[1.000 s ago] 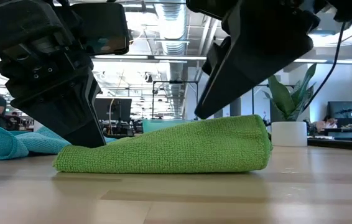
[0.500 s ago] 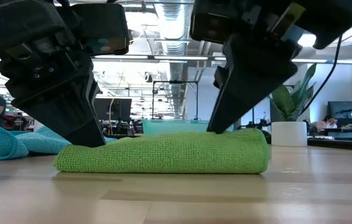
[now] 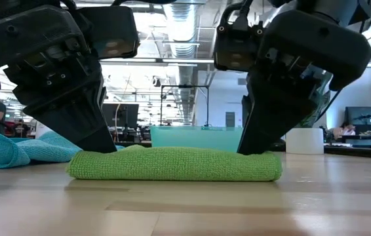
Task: Roll microfiber towels into tight, uniform cylinder then place into a basket
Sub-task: Roll the green microfiber cloth
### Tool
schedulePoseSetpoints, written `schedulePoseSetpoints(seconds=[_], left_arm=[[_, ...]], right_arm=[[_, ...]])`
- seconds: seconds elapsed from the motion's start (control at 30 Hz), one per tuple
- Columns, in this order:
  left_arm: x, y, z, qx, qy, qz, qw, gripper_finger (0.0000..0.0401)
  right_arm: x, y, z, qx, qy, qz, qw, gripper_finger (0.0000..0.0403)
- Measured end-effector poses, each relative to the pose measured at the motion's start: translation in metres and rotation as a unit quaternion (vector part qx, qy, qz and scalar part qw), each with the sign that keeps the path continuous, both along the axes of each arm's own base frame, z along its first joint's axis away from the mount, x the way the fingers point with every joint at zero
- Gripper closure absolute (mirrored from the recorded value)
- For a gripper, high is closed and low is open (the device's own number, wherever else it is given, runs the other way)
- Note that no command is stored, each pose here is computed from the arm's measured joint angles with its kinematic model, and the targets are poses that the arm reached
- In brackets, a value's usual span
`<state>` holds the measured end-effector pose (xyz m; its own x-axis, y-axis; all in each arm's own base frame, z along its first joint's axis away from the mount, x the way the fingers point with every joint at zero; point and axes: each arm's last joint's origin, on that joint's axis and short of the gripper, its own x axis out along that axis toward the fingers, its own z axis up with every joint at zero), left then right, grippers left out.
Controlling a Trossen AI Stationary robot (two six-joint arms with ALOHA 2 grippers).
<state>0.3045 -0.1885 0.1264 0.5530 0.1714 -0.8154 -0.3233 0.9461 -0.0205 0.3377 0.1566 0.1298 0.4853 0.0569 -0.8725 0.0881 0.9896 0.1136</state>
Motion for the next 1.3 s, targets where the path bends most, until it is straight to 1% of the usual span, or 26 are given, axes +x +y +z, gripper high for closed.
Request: schedulePoseSetpoints(seconds=[0.17, 0.27, 0.53, 0.63, 0.7, 0.83, 0.97, 1.07, 1.13, 1.17, 1.3], left_arm=[[0.000, 0.000, 0.000, 0.003, -0.002, 0.002, 1.000, 0.0356], [0.000, 0.000, 0.000, 0.009, -0.002, -0.003, 1.000, 0.0348], [0.002, 0.003, 0.000, 0.012, 0.002, -0.005, 1.000, 0.0287], [0.002, 0.006, 0.005, -0.006, 0.006, -0.008, 1.000, 0.0273], [0.002, 0.006, 0.011, -0.006, 0.002, -0.016, 1.000, 0.0271], [-0.003, 0.003, 0.033, 0.000, -0.033, -0.038, 0.999, 0.0273], [-0.010, -0.002, 0.052, 0.028, -0.076, -0.050, 0.995, 0.0272], [-0.009, -0.010, 0.060, 0.050, -0.120, -0.064, 0.989, 0.0273], [-0.006, -0.015, 0.061, 0.056, -0.140, -0.089, 0.985, 0.0273], [-0.002, -0.018, 0.060, 0.050, -0.150, -0.103, 0.982, 0.0273], [0.012, -0.018, 0.045, 0.053, -0.153, -0.134, 0.978, 0.0273]], right_arm=[[0.000, 0.000, 0.000, -0.001, 0.001, 0.000, 1.000, 0.0292], [0.000, 0.000, 0.000, -0.001, 0.001, 0.000, 1.000, 0.0292], [0.000, 0.000, 0.000, 0.002, -0.004, 0.000, 1.000, 0.0292], [0.000, 0.000, 0.000, 0.002, -0.005, 0.000, 1.000, 0.0292], [0.000, 0.000, 0.000, 0.002, -0.005, 0.000, 1.000, 0.0292], [0.001, 0.000, 0.000, 0.002, -0.005, 0.000, 1.000, 0.0292], [0.001, 0.000, 0.000, 0.002, -0.005, 0.000, 1.000, 0.0292], [0.001, 0.000, 0.000, 0.002, -0.006, 0.000, 1.000, 0.0292], [0.001, 0.000, 0.000, 0.003, -0.006, 0.000, 1.000, 0.0292], [0.001, 0.000, 0.000, 0.002, -0.006, 0.000, 1.000, 0.0292], [0.001, 0.000, 0.000, 0.003, -0.006, 0.000, 1.000, 0.0292]])
